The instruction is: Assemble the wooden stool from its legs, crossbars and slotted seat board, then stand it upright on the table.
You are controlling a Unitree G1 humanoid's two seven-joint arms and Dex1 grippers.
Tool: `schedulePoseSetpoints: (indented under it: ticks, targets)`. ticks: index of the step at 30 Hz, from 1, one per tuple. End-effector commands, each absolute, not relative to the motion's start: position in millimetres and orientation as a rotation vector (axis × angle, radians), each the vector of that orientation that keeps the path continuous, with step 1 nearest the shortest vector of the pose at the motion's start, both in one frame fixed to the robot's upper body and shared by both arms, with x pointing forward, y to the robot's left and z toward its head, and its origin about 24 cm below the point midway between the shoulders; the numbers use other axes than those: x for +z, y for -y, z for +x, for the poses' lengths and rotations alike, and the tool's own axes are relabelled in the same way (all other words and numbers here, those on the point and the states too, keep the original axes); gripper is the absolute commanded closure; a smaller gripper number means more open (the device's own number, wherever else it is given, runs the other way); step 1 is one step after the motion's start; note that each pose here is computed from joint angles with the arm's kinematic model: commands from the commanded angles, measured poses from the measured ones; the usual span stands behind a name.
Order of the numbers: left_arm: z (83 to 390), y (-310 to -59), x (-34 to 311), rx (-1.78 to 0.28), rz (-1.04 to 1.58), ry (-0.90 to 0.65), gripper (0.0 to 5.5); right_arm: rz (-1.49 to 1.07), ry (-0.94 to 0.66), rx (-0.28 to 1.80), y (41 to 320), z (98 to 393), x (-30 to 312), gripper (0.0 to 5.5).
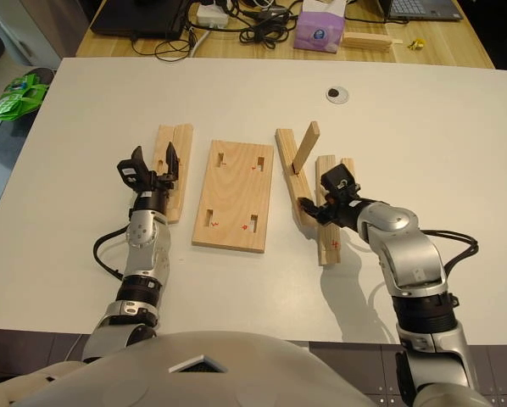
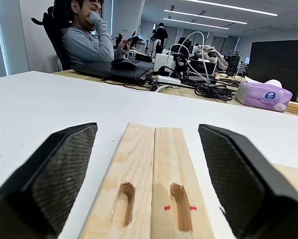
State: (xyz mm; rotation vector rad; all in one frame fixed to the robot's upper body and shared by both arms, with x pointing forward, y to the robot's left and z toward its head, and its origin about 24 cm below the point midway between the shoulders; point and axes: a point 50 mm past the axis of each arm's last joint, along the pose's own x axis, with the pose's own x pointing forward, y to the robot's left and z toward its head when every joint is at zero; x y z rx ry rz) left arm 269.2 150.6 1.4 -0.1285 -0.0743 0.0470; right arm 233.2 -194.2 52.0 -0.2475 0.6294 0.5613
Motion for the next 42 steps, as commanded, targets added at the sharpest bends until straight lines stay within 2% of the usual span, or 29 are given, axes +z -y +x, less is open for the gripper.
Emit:
schedulePoseSetpoints:
  ticks: [1,10,20,28,36,39,42]
  targets:
    - [269.1,-151.3,0.9,0.051,-0.121,0.073,1.73,-0.226,-0.646,0.568,191.4,233.9,49.5,2.17]
    - [269.5,-149.0,1.0,0.053,-0.125,0.073,1.73,-0.222,-0.664,0.643,174.1,237.6,48.9,2.17]
    - [268.4,-148.6,-1.0,0.077,-0.138,0.072,1.73,-0.254,-0.833,0.562,215.0,225.8,29.6,2.17]
    - [269.1,-149.7,-1.3,0.099,-0.141,0.079,1.73,-0.24,-0.838,0.582,218.5,232.4,29.3,2.17]
    - [268.9,-149.9,-1.9,0.095,-0.137,0.075,1.73,-0.105,-0.809,0.562,211.3,232.8,24.0,3.58]
    - [269.7,-151.1,-1.7,0.093,-0.134,0.075,1.73,-0.012,-0.744,0.53,207.6,237.7,25.7,4.16]
    - [270.8,-152.0,-0.3,0.091,-0.132,0.08,1.73,0.091,-0.704,0.52,206.7,241.3,24.0,4.48]
